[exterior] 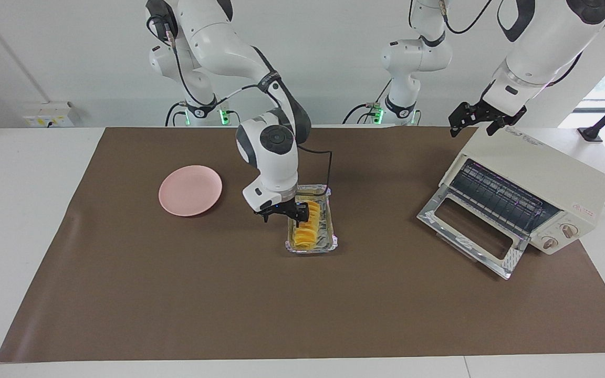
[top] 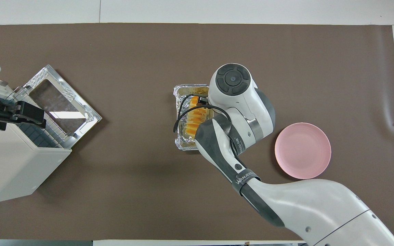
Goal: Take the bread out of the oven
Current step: 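Reach the right gripper down onto the foil tray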
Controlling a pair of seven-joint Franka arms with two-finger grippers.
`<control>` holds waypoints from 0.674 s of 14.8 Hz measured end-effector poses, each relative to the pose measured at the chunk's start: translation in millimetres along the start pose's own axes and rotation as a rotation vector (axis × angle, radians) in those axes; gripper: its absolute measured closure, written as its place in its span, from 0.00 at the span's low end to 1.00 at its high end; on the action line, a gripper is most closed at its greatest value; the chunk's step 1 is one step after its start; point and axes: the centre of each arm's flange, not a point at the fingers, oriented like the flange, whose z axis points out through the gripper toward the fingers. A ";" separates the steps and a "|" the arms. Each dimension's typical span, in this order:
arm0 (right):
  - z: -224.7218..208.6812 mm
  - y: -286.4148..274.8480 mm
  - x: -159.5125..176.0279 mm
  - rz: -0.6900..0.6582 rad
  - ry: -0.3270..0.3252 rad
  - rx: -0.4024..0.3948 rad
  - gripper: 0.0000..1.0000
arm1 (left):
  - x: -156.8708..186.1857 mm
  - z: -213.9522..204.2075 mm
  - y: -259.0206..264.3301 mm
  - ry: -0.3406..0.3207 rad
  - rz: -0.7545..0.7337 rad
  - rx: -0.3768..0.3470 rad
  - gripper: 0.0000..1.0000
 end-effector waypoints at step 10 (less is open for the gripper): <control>14.0 1.5 -3.5 -0.160 0.011 0.006 0.23 | -0.6 -1.4 -2.4 0.004 -0.004 -0.001 0.00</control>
